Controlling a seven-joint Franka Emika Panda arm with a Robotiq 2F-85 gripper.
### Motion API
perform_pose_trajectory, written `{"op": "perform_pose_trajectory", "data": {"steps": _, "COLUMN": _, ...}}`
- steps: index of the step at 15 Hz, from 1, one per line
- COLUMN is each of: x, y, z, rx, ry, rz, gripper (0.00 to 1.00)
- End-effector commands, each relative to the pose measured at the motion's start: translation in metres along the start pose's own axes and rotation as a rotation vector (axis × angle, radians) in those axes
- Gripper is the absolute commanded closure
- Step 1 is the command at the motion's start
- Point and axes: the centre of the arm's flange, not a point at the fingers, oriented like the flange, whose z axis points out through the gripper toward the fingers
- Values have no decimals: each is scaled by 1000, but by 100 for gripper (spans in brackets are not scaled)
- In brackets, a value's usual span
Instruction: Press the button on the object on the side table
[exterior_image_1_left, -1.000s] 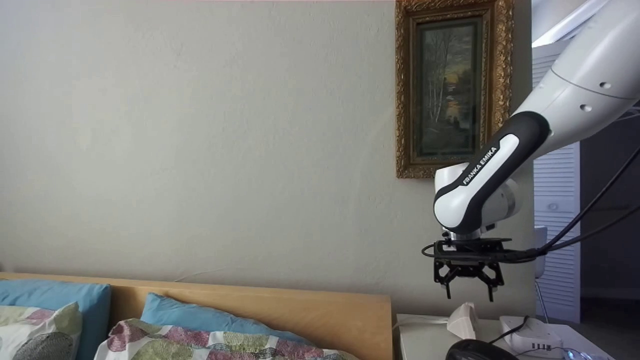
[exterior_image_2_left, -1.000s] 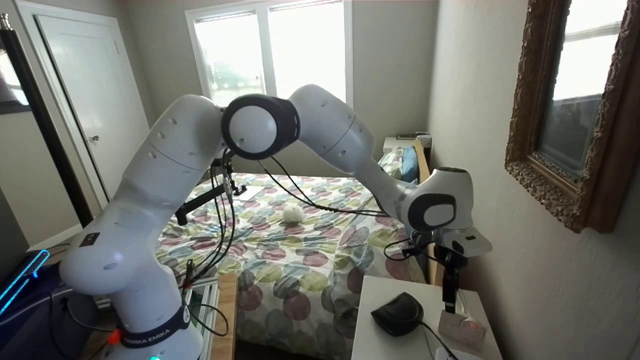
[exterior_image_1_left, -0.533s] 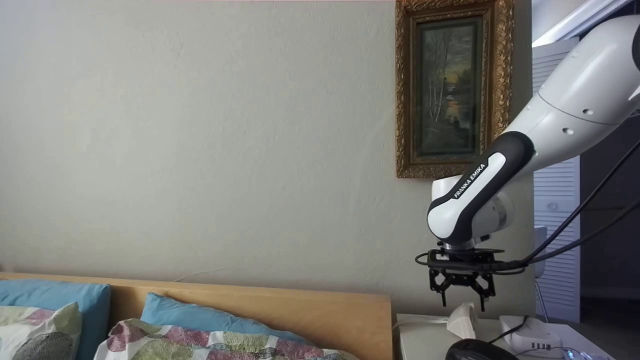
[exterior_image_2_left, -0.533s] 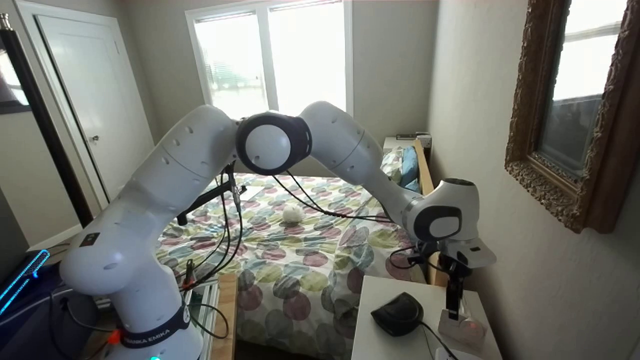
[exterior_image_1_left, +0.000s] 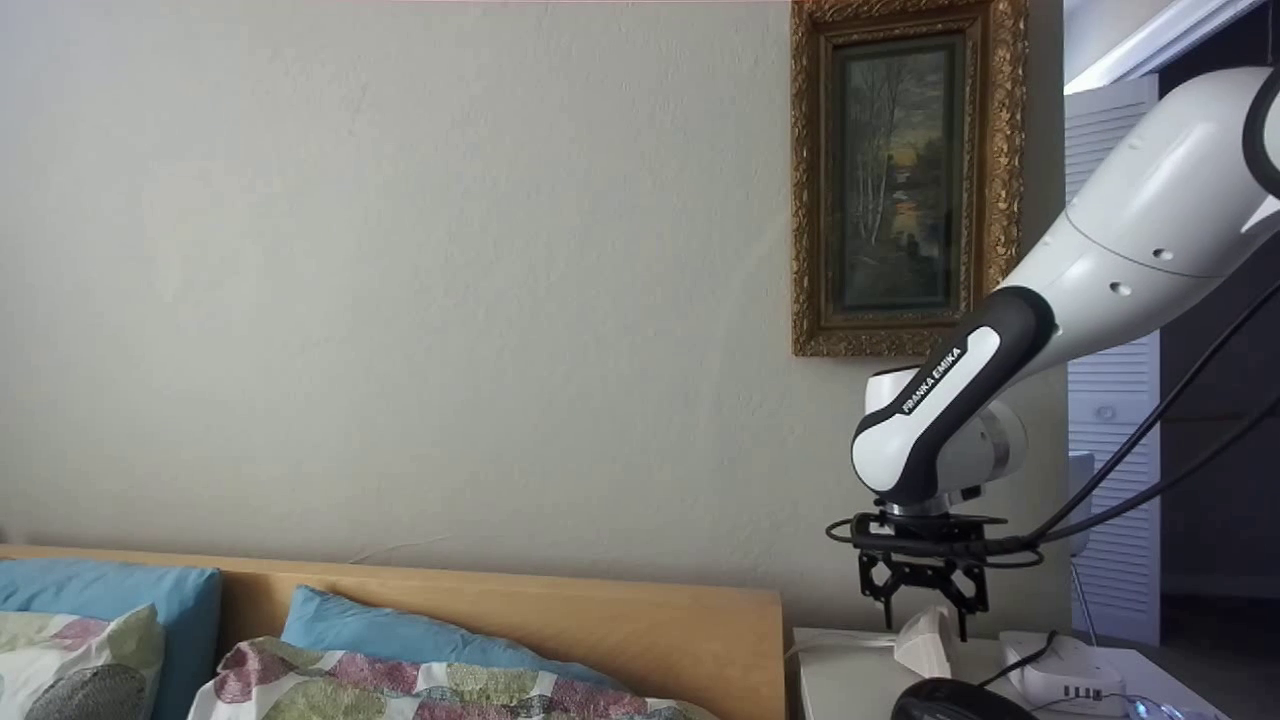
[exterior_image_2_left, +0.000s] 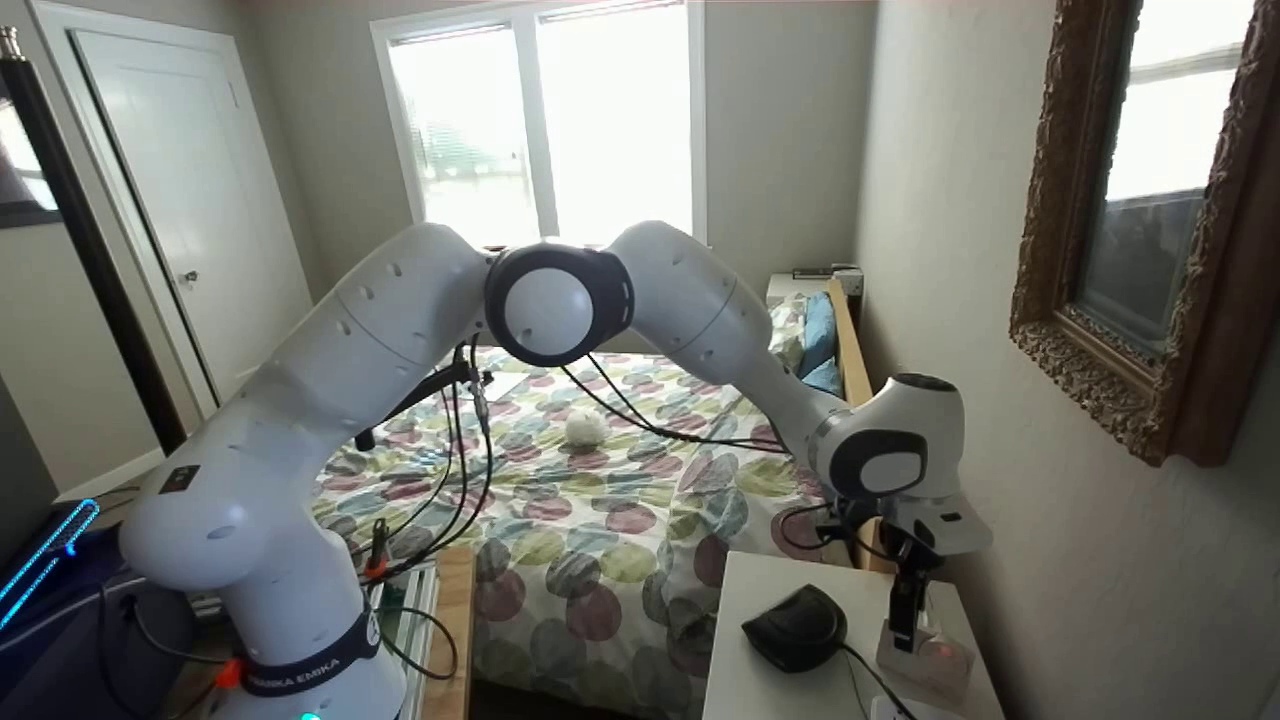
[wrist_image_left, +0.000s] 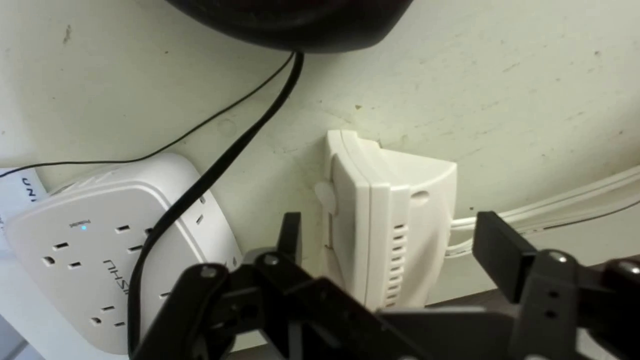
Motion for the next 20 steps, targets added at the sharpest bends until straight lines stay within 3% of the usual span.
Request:
{"op": "perform_pose_trajectory", "data": {"steps": 1, "x": 6, "y": -7, "z": 8, "rx": 1, "ry": -15, "rz": 43, "gripper": 13}}
{"op": "perform_pose_trajectory", "data": {"steps": 14, "x": 1, "y": -1, "z": 15, "rx": 11, "ry": -83, "rz": 99, "gripper": 14}}
{"op": "perform_pose_trajectory", "data": {"steps": 17, "x": 1, "y": 0, "z": 16, "rx": 24, "ry": -86, "rz": 100, "gripper": 22}}
{"op": "perform_pose_trajectory", "data": {"steps": 20, "x": 1, "y": 1, "z": 17, "rx": 31, "ry": -86, "rz": 89, "gripper": 24}}
